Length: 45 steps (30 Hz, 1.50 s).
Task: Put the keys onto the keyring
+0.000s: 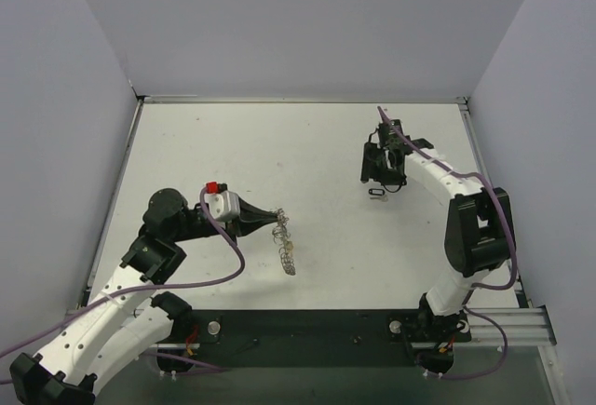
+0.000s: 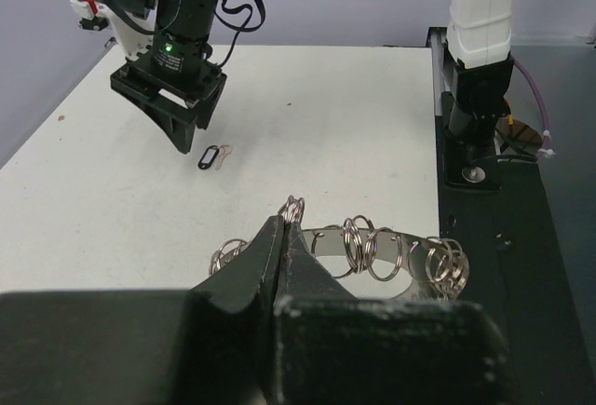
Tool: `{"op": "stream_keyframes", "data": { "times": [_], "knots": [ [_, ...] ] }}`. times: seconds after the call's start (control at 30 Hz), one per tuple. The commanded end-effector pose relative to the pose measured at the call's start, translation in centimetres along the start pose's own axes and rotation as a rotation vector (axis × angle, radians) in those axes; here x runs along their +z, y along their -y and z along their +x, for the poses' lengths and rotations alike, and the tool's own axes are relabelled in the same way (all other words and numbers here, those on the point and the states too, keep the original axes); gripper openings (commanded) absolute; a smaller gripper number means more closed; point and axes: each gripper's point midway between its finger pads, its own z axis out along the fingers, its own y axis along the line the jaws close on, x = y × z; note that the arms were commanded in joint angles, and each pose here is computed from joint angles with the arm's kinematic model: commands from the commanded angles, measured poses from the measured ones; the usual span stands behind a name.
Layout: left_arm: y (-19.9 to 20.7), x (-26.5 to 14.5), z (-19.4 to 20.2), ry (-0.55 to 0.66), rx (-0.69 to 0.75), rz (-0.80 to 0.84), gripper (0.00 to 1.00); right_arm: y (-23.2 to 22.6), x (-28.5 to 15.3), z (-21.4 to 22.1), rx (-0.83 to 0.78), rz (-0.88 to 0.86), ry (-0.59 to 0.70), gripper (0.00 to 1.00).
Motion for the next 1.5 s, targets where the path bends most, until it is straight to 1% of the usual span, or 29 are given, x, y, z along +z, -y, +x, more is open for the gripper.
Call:
{"op": "stream_keyframes", "data": {
  "times": [0.0, 0.07, 0.17, 0.2, 0.23, 0.27, 0.3, 0.37, 0.4, 0.47, 0.5, 0.53, 0.57, 0.67, 0.73, 0.77, 0.8, 0.83, 0.87, 0.93, 0.97, 1.0, 1.07, 1.13, 1.17, 1.2, 1.27, 1.33, 1.47],
  "knots": [
    [0.2, 0.2, -2.4, 0.075, 0.086, 0.024, 0.00, -1.4, -1.7, -0.1, -0.061, -0.076, 0.005, 0.52],
    [0.2, 0.2, -2.4, 0.076, 0.084, 0.024, 0.00, -3.2, -3.1, -0.2, -0.105, -0.160, 0.038, 0.50],
    [0.1, 0.4, -2.4, 0.076, 0.069, 0.028, 0.00, -7.6, -6.0, -0.6, -0.210, -0.379, 0.125, 0.51],
    [0.1, 0.4, -2.5, 0.078, 0.070, 0.028, 0.00, -9.8, -8.5, -0.9, -0.247, -0.521, 0.200, 0.52],
    [0.0, 0.4, -2.5, 0.080, 0.062, 0.020, 0.00, -10.9, -10.0, -1.1, -0.266, -0.587, 0.244, 0.55],
    [0.0, 0.5, -2.6, 0.082, 0.057, 0.019, 0.00, -11.6, -12.8, -1.9, -0.276, -0.653, 0.326, 0.57],
    [-0.2, 0.5, -2.8, 0.093, 0.046, 0.009, 0.00, -13.0, -14.6, -2.0, -0.300, -0.760, 0.386, 0.59],
    [-0.2, 0.6, -3.0, 0.112, 0.018, 0.004, 0.00, -14.2, -18.7, -2.4, -0.321, -0.874, 0.484, 0.60],
    [-0.1, 0.7, -3.8, 0.153, 0.013, 0.006, 0.00, -15.0, -20.6, -3.0, -0.345, -0.934, 0.552, 0.61],
    [-0.3, 0.9, -3.4, 0.172, -0.011, -0.009, 0.00, -16.5, -23.9, -2.3, -0.390, -1.044, 0.587, 0.64],
    [-0.3, 0.9, -4.2, 0.209, -0.015, -0.007, 0.00, -17.0, -24.9, -2.2, -0.412, -1.072, 0.601, 0.64],
    [-0.5, 1.1, -3.8, 0.213, -0.031, -0.012, 0.00, -17.7, -26.3, -2.3, -0.435, -1.104, 0.619, 0.64],
    [-0.5, 1.2, -4.0, 0.223, -0.037, -0.012, 0.00, -18.6, -27.3, -1.5, -0.476, -1.154, 0.607, 0.64],
    [-0.5, 1.3, -5.0, 0.285, -0.034, 0.001, 0.00, -19.7, -28.9, -0.5, -0.506, -1.241, 0.587, 0.62],
    [-0.6, 1.4, -5.2, 0.317, -0.061, -0.001, 0.00, -20.2, -30.0, -0.3, -0.519, -1.299, 0.602, 0.61],
    [-0.4, 1.3, -5.8, 0.359, -0.040, 0.005, 0.00, -20.3, -30.2, 0.1, -0.530, -1.328, 0.586, 0.61],
    [-0.5, 1.3, -5.8, 0.377, -0.073, 0.004, 0.00, -20.4, -30.6, 0.0, -0.525, -1.342, 0.589, 0.59],
    [-0.5, 1.3, -6.0, 0.398, -0.079, 0.005, 0.00, -20.4, -30.7, 0.0, -0.526, -1.343, 0.592, 0.59],
    [-0.2, 0.9, -6.7, 0.449, -0.056, 0.014, 0.00, -20.4, -30.7, 0.1, -0.527, -1.343, 0.594, 0.59],
    [-0.1, 1.0, -6.8, 0.481, -0.090, 0.030, 0.00, -20.1, -30.3, -0.3, -0.512, -1.309, 0.610, 0.58],
    [0.1, 0.8, -7.3, 0.513, -0.073, 0.040, 0.00, -19.7, -30.0, -0.4, -0.495, -1.283, 0.612, 0.58],
    [0.1, 1.0, -7.0, 0.512, -0.099, 0.050, 0.00, -19.3, -29.0, -1.1, -0.459, -1.218, 0.630, 0.58],
    [0.5, 0.7, -7.5, 0.548, -0.080, 0.070, 0.00, -18.4, -28.5, -1.5, -0.433, -1.179, 0.641, 0.58],
    [0.6, 0.6, -7.3, 0.564, -0.102, 0.079, 0.00, -17.2, -27.1, -2.4, -0.377, -1.111, 0.650, 0.58],
    [1.0, 0.3, -7.7, 0.595, -0.079, 0.092, 0.00, -16.6, -26.6, -2.6, -0.356, -1.083, 0.649, 0.58],
    [0.9, 0.3, -7.5, 0.600, -0.100, 0.096, 0.00, -16.0, -25.6, -2.5, -0.332, -1.052, 0.639, 0.58],
    [1.3, 0.0, -7.9, 0.631, -0.084, 0.117, 0.00, -13.7, -23.5, -3.8, -0.239, -0.926, 0.649, 0.58],
    [1.2, 0.2, -7.7, 0.633, -0.107, 0.129, 0.00, -11.2, -20.8, -4.5, -0.156, -0.789, 0.644, 0.57],
    [1.1, 0.4, -7.5, 0.638, -0.115, 0.144, 0.00, -6.2, -15.3, -3.9, -0.019, -0.543, 0.542, 0.55]
  ]
}}
